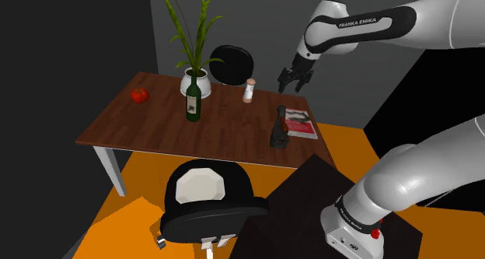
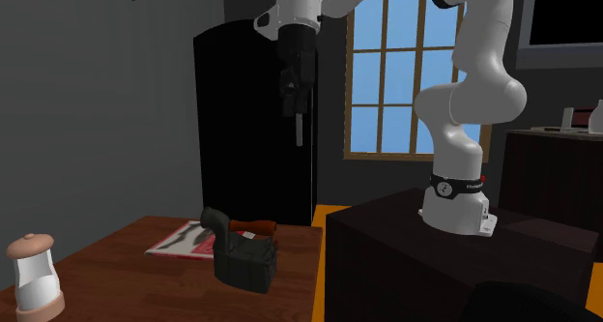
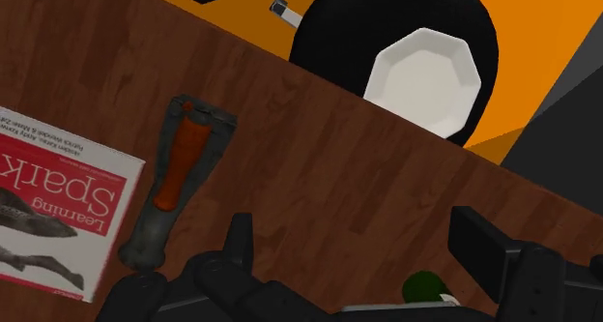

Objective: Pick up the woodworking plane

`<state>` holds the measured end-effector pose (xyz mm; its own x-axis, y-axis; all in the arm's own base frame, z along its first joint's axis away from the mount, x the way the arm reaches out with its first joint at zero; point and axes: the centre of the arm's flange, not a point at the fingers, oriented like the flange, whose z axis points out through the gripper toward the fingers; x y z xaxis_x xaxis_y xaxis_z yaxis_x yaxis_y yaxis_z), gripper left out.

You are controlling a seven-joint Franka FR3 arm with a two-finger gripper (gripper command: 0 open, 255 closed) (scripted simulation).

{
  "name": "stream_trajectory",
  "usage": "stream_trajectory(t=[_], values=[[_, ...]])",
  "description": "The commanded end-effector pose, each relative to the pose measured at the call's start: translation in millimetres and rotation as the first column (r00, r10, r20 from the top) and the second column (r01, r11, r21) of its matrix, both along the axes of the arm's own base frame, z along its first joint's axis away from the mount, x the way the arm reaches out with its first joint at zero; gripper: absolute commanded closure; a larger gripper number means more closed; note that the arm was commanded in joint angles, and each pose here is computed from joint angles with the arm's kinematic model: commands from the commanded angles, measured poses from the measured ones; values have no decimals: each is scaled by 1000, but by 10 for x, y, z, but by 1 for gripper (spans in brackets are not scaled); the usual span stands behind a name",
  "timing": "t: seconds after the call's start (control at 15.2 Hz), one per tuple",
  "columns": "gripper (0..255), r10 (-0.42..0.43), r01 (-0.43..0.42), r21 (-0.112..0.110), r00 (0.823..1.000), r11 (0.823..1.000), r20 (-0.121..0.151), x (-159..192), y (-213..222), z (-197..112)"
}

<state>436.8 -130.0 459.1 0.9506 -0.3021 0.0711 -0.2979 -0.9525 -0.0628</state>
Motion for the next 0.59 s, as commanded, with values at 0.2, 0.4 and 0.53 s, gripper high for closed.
stream_trajectory(t=[0.2, 0.4, 0.53], values=[[0, -81, 81, 1, 996, 997, -33, 263, -352, -538], [0, -129, 129, 1, 990, 992, -53, 379, -567, -856], [0, -160, 161, 0, 985, 987, -67, 447, -714, -1070]])
